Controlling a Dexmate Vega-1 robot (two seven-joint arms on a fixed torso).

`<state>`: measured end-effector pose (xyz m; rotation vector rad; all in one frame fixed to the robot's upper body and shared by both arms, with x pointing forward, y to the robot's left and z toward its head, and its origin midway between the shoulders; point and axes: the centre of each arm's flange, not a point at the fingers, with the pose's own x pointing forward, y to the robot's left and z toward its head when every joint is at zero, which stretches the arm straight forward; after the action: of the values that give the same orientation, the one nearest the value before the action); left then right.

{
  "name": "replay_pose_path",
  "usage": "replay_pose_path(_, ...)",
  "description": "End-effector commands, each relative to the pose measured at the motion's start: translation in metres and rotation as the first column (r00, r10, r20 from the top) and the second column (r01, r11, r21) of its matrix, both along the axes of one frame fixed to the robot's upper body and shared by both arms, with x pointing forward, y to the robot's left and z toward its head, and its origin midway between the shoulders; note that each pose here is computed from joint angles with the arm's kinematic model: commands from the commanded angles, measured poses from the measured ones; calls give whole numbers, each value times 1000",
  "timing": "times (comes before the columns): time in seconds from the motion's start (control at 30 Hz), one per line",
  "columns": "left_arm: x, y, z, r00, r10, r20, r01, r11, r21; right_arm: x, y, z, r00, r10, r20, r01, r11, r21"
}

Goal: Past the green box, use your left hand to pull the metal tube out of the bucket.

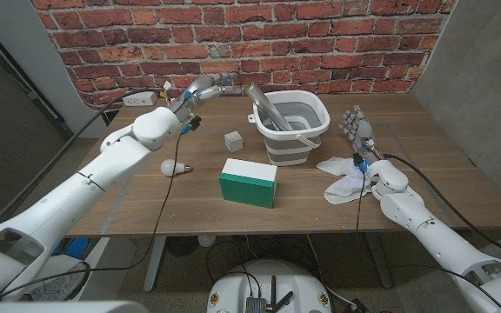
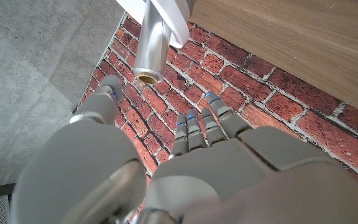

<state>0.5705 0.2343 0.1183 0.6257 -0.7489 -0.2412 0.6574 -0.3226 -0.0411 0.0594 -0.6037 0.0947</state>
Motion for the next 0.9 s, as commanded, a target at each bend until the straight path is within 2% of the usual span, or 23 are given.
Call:
replay_pose_path(0.03,7,-24,1,1000,-20,9,20,999,30,3,-1,0,1000,1,1,-1,1000,9)
replay_pose_path(0.5,23,-39,-16,999,-32,41,33,999,-28,2,-4,-2,1000,1,6,-1,1000,14)
replay_pose_path(0.9,41,-49,-21,998,-54,34,55,998,-39,2,-8,-2,1000,-4,11,4,1000,17)
